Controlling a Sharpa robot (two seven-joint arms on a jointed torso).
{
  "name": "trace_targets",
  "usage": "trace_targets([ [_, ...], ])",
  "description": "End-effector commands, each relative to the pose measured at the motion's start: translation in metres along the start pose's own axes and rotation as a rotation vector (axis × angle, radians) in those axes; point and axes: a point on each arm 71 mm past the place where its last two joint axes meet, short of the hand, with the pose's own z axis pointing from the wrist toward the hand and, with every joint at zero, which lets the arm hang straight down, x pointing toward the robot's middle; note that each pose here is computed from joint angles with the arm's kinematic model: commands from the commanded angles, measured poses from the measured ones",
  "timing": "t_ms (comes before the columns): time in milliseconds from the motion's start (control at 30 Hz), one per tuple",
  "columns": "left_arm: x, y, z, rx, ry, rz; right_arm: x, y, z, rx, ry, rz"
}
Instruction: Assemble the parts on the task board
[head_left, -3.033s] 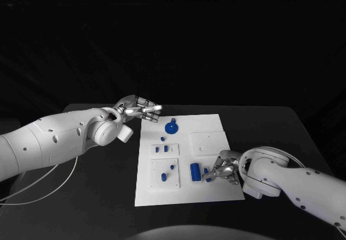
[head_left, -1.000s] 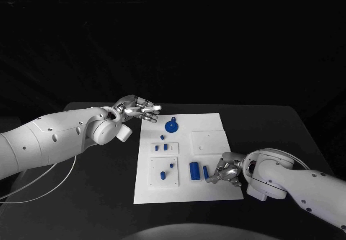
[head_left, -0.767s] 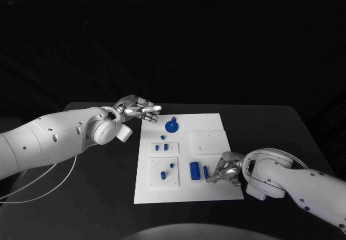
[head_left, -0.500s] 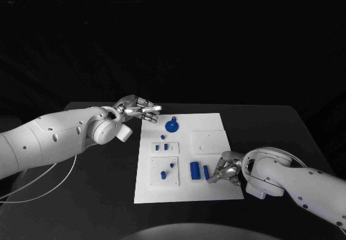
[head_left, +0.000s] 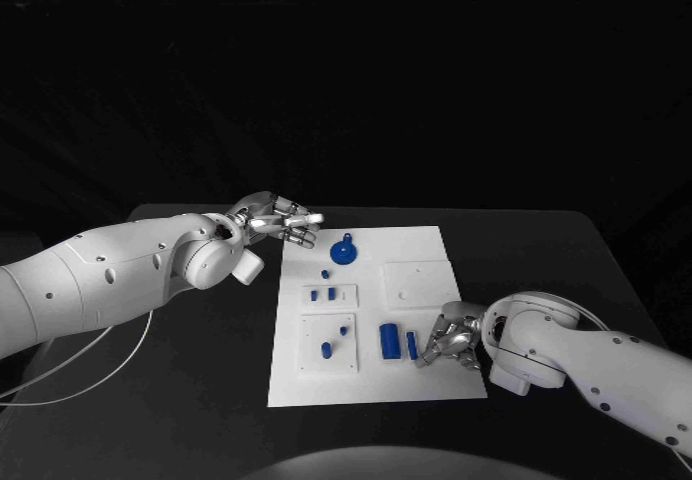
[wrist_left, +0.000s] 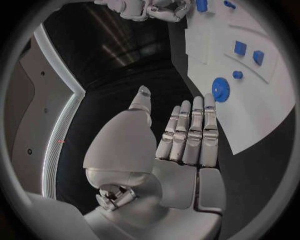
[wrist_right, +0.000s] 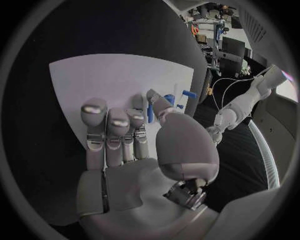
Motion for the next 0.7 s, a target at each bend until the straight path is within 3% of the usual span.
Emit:
trace_targets([
  [33,0.0019,-0.0007,0.0004,0.001,0.02,0.001,0.009,-0.007,0.003,0.038,0.037,-0.028],
  [433,0.0016,-0.0003,0.0001,-0.001,0.02,0.004,0.01,-0.005,-0.002,-0.003,0.05,-0.023],
  [700,-0.0029,-0.0009,0.0002,0.018,-0.008,-0.01,-0.005,-0.005,-0.008,-0.1,-0.015,0.07],
])
